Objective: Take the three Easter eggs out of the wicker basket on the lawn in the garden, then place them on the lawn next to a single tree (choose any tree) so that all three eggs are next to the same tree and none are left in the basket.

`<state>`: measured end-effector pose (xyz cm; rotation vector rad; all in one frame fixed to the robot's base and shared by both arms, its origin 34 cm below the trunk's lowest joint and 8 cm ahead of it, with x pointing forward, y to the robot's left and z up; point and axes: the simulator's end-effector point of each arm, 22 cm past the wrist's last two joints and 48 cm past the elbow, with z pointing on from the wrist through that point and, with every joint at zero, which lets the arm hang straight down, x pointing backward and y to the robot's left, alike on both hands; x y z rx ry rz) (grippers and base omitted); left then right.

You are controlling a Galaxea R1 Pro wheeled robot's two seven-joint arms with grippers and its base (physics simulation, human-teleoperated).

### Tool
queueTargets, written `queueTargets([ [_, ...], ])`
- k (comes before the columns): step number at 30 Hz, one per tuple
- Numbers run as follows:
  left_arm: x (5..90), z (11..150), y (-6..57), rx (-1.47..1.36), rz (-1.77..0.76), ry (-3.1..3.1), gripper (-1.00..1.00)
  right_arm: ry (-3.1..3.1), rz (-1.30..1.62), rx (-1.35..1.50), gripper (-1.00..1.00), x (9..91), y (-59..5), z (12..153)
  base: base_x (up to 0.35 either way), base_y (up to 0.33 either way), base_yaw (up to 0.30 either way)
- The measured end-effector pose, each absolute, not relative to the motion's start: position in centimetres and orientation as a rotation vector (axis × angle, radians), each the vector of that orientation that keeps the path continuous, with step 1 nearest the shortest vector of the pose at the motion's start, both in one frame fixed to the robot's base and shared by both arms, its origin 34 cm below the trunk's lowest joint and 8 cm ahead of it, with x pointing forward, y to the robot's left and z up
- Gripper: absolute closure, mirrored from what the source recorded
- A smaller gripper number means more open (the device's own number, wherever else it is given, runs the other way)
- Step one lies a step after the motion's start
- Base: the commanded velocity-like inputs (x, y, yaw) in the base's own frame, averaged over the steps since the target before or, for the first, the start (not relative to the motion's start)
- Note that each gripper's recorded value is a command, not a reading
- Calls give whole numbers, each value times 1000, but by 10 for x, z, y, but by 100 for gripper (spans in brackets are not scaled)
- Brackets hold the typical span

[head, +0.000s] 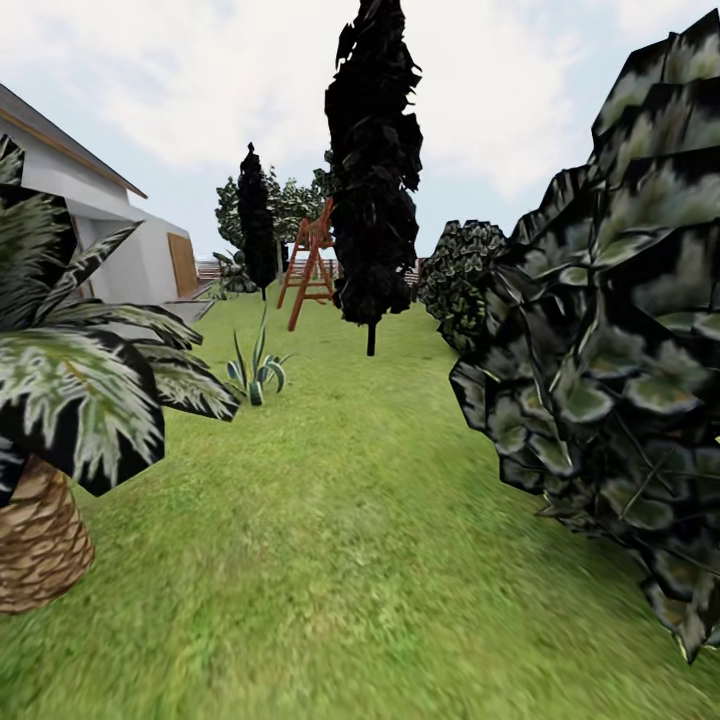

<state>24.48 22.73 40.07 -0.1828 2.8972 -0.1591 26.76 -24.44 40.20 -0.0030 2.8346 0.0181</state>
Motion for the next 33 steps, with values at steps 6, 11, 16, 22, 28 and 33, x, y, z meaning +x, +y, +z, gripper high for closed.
queueTargets([
  [6,245,401,228,-183,-158,2898,-100,2835,19,-3,-100,268,-244,402,326,-1,157],
  [11,245,401,228,-183,-158,2898,-100,2835,19,-3,-100,268,-244,402,327,0,200],
  [16,245,401,227,-183,-158,2898,-100,2835,18,-3,-100,268,-244,402,327,0,33],
  [22,245,401,228,-183,-158,2898,-100,2834,18,-3,-100,268,-244,402,327,-6,2],
  [28,245,401,228,-184,-157,2898,-100,2834,18,-3,-100,268,-245,402,322,-100,0],
  [33,245,401,228,-183,-157,2897,-100,2835,18,-3,-100,268,-244,402,317,-44,0],
])
